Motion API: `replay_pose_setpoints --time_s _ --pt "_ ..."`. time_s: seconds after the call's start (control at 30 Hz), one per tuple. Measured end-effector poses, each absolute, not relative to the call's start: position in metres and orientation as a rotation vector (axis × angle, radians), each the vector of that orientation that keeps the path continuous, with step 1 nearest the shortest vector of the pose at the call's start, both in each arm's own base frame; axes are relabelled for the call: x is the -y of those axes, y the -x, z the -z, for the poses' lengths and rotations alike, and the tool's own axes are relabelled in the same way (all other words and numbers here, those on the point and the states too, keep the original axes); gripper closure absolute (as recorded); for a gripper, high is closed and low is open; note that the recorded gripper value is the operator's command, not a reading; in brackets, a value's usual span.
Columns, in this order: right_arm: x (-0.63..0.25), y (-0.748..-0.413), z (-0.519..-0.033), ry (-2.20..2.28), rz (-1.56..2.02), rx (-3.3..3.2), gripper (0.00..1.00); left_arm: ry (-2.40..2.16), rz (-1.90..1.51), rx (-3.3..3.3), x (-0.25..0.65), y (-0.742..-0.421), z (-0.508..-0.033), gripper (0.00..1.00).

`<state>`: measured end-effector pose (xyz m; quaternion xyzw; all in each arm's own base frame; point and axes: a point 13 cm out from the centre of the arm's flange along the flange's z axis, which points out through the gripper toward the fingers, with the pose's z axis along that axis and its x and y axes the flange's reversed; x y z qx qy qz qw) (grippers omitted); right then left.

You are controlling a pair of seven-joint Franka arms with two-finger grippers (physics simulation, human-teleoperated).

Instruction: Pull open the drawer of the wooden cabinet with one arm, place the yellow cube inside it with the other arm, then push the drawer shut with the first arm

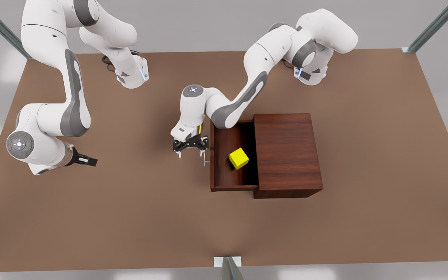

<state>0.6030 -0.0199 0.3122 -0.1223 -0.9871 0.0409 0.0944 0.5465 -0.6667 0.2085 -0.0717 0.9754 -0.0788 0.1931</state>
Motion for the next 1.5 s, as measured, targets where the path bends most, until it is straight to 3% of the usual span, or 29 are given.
replay_pose_setpoints --time_s 0.43,0.93,1.5 --pt "0.019 -0.603 -0.31 0.19 -0.105 2.936 0.0 0.225 0.088 -2.71 0.651 -0.544 -0.182 0.0" --pt "0.019 -0.603 -0.31 0.099 -0.094 2.939 0.0 0.278 -0.145 -2.671 0.597 -0.568 -0.182 0.0" --pt "0.019 -0.603 -0.31 0.056 -0.092 2.94 0.0 0.401 -0.302 -2.728 0.508 -0.617 -0.174 0.0"
